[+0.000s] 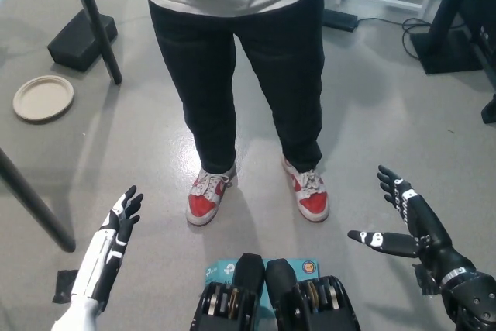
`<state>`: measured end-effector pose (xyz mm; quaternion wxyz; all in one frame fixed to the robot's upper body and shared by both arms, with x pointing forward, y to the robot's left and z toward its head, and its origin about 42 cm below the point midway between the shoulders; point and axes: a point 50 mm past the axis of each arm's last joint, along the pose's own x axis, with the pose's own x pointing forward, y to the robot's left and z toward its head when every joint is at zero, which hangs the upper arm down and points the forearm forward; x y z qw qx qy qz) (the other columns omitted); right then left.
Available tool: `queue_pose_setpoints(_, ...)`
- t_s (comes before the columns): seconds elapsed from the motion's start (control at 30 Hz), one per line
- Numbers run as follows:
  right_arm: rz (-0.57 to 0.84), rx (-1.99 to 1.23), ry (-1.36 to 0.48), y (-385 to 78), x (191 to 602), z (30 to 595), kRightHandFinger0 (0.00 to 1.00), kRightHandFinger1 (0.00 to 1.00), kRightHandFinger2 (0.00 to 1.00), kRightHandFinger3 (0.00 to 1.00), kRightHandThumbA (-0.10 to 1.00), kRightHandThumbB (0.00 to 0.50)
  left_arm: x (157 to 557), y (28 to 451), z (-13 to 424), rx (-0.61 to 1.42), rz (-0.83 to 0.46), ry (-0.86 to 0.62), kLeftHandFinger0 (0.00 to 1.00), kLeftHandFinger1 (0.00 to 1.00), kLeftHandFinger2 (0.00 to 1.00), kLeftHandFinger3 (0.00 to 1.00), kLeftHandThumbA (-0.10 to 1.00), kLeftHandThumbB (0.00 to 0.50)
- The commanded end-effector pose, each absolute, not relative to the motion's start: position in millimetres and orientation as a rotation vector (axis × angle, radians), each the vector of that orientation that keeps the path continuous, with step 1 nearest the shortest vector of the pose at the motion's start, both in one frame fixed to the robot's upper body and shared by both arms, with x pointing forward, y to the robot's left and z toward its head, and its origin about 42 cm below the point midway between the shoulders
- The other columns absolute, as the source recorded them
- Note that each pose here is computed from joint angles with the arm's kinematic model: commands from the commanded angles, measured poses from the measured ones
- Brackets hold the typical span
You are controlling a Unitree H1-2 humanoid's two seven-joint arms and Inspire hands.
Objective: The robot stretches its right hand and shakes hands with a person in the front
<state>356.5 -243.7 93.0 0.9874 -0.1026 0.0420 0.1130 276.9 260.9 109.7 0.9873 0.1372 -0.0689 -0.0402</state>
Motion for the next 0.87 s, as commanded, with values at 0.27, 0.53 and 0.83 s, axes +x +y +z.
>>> queue_pose_setpoints(0.27, 0.272, -0.224, 0.018, -242.5, 366.8, 108.3, 1.00, 1.00, 1.00, 1.00, 1.00, 0.355, 282.9, 265.0, 119.5, 0.300, -0.078, -0.186, 1.00, 1.00, 1.00, 1.00, 1.00, 0.112)
queue_pose_setpoints(0.53, 0.277, -0.238, 0.011, -243.8, 368.6, 111.0, 1.00, 1.00, 1.00, 1.00, 1.00, 0.354, 285.2, 265.1, 121.9, 0.311, -0.072, -0.190, 1.00, 1.00, 1.00, 1.00, 1.00, 0.106)
queue_pose_setpoints(0.83, 0.281, -0.232, 0.001, -243.0, 370.4, 112.9, 1.00, 1.00, 1.00, 1.00, 1.00, 0.370, 286.4, 265.6, 123.3, 0.307, -0.073, -0.182, 1.00, 1.00, 1.00, 1.00, 1.00, 0.104)
